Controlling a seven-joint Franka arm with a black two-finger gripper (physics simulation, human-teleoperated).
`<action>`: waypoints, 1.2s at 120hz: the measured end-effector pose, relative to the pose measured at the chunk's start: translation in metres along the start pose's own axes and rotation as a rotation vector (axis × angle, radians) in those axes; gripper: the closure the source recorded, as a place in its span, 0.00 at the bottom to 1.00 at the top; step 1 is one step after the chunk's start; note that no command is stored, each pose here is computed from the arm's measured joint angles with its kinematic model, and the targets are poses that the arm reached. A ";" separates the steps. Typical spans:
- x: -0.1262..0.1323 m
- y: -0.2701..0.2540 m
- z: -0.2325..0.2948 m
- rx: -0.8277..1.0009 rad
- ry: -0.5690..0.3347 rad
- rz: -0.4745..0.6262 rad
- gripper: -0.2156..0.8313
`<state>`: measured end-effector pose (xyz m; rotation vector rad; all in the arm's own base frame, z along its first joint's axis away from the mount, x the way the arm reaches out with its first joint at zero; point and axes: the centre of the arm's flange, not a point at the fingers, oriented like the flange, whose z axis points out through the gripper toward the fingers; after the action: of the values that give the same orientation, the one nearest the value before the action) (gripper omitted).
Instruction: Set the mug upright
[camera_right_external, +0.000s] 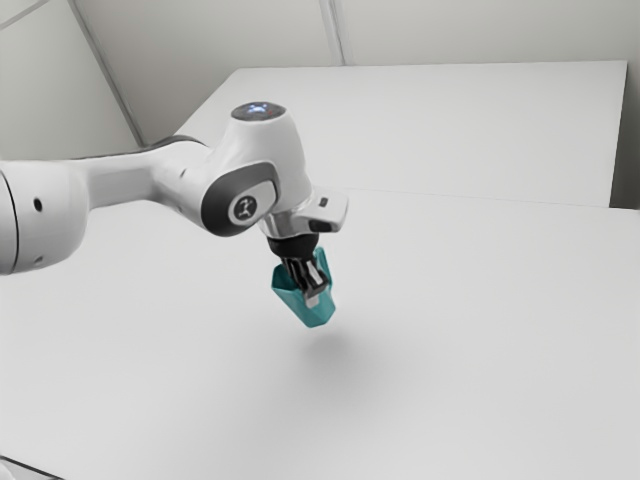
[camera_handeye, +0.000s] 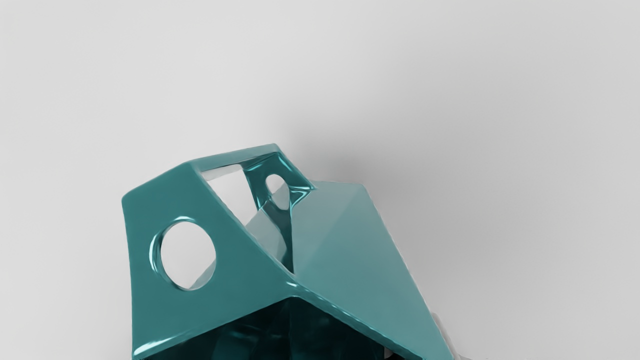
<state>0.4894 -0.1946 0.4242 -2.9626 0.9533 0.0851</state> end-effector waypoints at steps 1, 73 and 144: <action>-0.001 -0.001 0.000 0.003 -0.003 -0.003 0.95; -0.049 -0.136 0.025 0.069 -0.081 -0.288 0.95; -0.038 -0.125 0.070 0.070 -0.091 -0.260 0.95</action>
<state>0.5288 -0.0677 0.3579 -2.9577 0.5438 0.1736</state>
